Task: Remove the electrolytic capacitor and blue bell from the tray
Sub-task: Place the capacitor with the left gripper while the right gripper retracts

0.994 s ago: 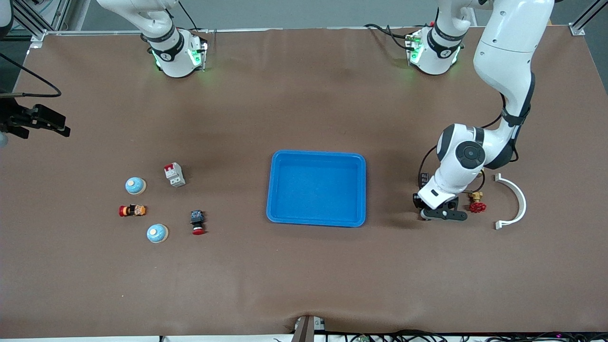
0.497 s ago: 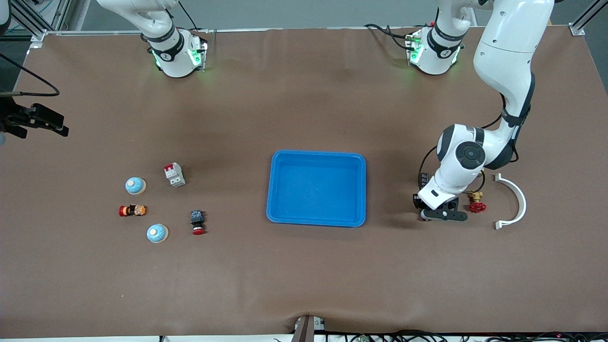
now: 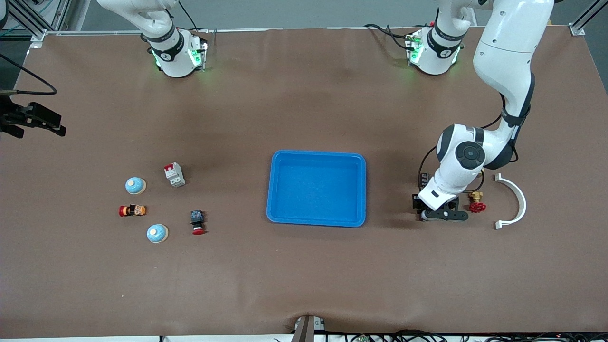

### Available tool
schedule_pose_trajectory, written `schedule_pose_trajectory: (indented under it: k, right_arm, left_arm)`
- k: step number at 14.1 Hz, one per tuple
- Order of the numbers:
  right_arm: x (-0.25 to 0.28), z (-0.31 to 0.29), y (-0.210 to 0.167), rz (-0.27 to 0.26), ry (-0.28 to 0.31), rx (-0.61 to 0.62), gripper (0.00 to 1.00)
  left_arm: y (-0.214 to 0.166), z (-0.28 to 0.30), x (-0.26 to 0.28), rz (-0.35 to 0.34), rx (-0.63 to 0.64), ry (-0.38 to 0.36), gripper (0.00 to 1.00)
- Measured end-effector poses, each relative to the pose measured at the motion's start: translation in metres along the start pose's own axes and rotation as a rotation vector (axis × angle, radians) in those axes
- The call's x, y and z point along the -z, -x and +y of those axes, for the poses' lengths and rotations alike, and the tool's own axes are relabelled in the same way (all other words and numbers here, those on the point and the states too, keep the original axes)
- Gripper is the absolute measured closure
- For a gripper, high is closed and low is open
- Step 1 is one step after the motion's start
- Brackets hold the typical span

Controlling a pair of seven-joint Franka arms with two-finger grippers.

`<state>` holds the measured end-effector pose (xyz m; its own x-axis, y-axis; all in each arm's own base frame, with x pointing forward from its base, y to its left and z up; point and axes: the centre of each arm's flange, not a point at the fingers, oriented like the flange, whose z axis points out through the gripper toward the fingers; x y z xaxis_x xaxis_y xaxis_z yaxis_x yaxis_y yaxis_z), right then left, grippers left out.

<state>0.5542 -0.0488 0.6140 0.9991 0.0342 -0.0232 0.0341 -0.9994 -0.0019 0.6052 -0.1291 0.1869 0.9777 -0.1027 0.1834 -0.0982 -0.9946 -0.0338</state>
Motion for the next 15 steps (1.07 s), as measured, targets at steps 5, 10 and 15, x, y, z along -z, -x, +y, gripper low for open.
schedule_pose_trajectory:
  k: [5,10,15]
  right_arm:
    - [0.007,0.002,0.000,0.014,0.002,-0.011,0.00]
    - [0.010,0.000,0.000,0.021,0.002,-0.098,0.00]
    - [0.009,-0.002,-0.001,0.020,0.002,-0.098,0.00]
  left_arm:
    - [0.000,0.000,0.000,0.000,0.010,0.000,0.11]
    - [-0.004,-0.002,0.003,0.013,0.072,0.001,0.00]
    - [-0.019,-0.021,0.017,0.043,0.105,-0.002,0.00]
